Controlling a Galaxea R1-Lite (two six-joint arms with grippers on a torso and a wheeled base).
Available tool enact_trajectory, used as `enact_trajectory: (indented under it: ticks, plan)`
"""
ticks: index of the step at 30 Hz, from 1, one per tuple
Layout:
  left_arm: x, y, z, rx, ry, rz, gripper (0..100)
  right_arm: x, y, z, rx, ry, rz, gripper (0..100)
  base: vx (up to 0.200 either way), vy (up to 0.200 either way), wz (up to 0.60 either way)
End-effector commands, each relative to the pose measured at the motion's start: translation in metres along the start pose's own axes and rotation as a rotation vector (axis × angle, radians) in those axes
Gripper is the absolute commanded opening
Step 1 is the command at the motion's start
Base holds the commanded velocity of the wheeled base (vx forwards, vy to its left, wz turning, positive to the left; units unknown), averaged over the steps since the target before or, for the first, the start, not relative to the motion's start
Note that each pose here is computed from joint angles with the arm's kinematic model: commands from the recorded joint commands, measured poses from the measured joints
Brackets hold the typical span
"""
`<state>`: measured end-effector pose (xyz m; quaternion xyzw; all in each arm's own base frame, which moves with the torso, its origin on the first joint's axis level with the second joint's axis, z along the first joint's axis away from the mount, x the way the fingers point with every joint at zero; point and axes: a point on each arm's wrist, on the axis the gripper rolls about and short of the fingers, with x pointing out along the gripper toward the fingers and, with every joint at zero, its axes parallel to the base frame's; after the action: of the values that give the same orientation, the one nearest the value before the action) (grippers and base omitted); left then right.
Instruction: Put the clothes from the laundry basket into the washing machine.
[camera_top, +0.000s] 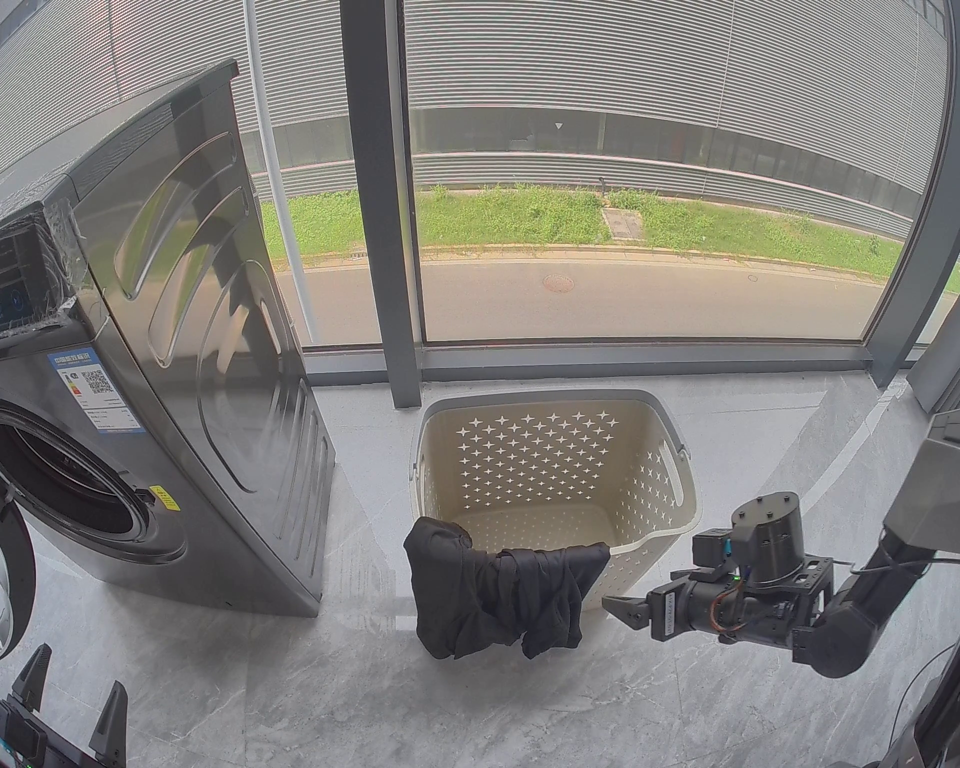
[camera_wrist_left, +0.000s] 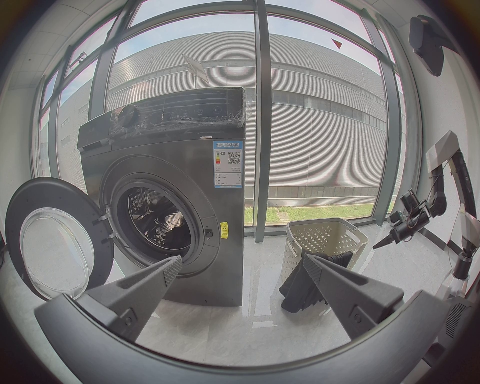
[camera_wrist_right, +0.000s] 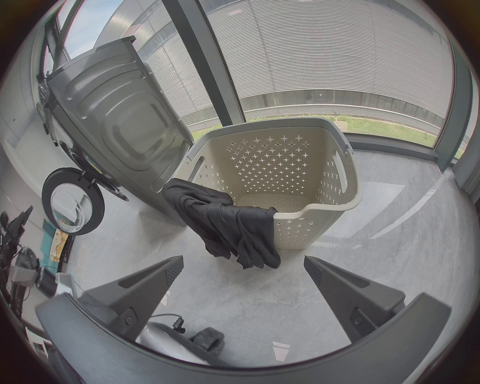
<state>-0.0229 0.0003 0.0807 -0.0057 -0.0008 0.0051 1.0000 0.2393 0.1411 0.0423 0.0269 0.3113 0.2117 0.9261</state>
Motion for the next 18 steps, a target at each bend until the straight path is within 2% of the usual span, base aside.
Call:
enact_trajectory:
  ticks: [1, 4, 12, 14, 18]
  plan:
    - [0.000, 0.000, -0.005, -0.001, 0.001, 0.001, 100, 0.034, 0.007, -0.009, 0.014, 0.031, -0.021, 100, 0.000, 0.000, 0.00]
    - [0.000, 0.000, -0.005, -0.001, 0.001, 0.001, 100, 0.052, 0.006, -0.010, 0.022, 0.031, -0.069, 100, 0.000, 0.000, 0.00]
    - [0.000, 0.000, -0.005, -0.001, 0.001, 0.001, 100, 0.086, 0.005, -0.012, 0.026, 0.027, -0.103, 100, 0.000, 0.000, 0.00]
    - [0.000, 0.000, -0.005, -0.001, 0.001, 0.002, 100, 0.095, 0.005, -0.012, 0.027, 0.021, -0.102, 100, 0.000, 0.000, 0.00]
    - [0.000, 0.000, -0.005, -0.001, 0.001, 0.002, 100, 0.111, 0.010, -0.006, 0.057, -0.012, -0.088, 100, 0.000, 0.000, 0.00]
